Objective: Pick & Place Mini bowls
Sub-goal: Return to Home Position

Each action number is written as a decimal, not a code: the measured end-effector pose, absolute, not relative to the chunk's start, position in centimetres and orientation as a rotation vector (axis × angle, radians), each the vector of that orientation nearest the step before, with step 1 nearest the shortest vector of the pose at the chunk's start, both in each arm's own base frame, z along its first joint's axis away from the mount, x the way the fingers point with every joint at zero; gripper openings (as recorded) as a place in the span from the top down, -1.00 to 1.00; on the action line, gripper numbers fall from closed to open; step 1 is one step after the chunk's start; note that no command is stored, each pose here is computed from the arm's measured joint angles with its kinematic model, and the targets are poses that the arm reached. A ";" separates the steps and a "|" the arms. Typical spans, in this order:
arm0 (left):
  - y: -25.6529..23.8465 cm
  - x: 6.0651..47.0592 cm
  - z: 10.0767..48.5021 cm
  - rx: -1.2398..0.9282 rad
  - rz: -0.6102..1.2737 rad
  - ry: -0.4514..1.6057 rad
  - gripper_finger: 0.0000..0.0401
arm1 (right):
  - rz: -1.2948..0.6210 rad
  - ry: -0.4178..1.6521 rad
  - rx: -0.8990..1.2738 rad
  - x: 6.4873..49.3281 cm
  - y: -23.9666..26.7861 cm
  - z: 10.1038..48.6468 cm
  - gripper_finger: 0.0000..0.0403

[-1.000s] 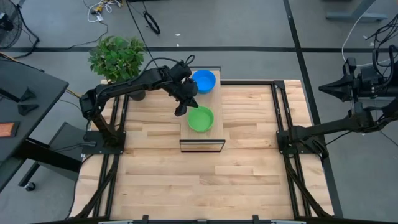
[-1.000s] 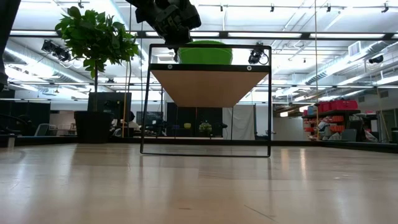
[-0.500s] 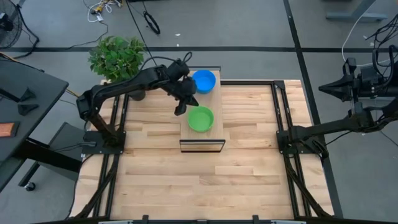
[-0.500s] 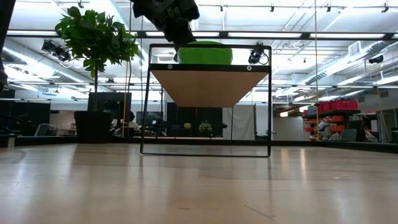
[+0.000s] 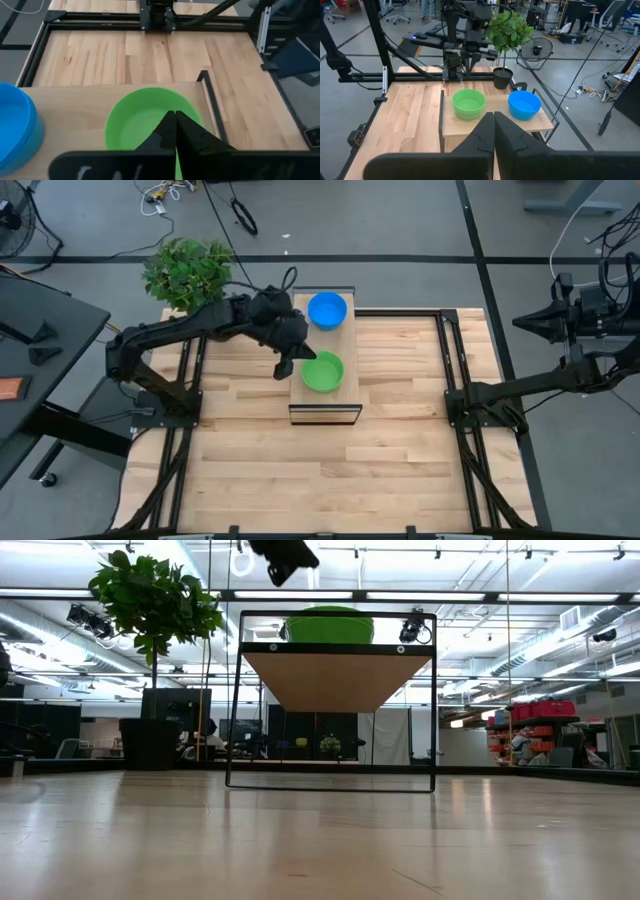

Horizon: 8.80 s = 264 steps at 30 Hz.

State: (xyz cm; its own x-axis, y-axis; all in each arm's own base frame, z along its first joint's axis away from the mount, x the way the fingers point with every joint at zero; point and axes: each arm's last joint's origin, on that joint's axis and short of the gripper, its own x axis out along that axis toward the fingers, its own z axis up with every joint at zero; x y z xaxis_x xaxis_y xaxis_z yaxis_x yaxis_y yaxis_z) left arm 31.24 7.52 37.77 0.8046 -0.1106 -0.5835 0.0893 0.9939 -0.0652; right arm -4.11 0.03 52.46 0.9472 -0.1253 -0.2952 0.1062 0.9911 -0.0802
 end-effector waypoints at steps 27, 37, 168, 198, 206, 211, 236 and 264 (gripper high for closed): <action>3.2 25.0 44.0 -0.024 -0.105 0.407 1.00 | -0.118 0.304 -0.064 -4.1 0.0 52.5 0.97; 2.2 22.1 45.3 -0.008 -0.088 0.381 1.00 | -0.118 0.304 -0.064 -4.1 0.0 52.5 0.97; -0.9 9.7 16.8 0.012 -0.130 -0.028 1.00 | -0.118 0.304 -0.064 -4.1 0.0 52.5 0.97; -0.7 9.7 17.3 0.005 -0.077 -0.079 0.89 | -0.118 0.304 -0.064 -4.1 0.0 52.5 0.97; -0.7 9.7 17.4 0.004 -0.076 -0.089 0.88 | -0.118 0.304 -0.064 -4.1 0.0 52.5 0.97; -0.7 9.7 17.4 0.004 -0.076 -0.091 0.89 | -0.118 0.304 -0.064 -4.1 0.0 52.5 0.97; -0.7 9.7 17.4 0.003 -0.075 -0.094 0.89 | -0.118 0.304 -0.064 -4.1 0.0 52.5 0.97; -0.7 9.7 17.4 0.003 -0.075 -0.094 0.88 | -0.143 -0.124 -0.088 -0.1 -0.2 57.7 0.99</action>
State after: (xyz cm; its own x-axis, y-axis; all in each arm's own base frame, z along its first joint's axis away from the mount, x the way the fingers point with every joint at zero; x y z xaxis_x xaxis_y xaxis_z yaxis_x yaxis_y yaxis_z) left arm 9.69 -0.73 17.44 0.9927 -0.0751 0.0939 0.0749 0.9972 0.0063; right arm -0.12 -0.20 57.66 0.9821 -0.1363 0.1296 0.1472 0.9860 -0.0784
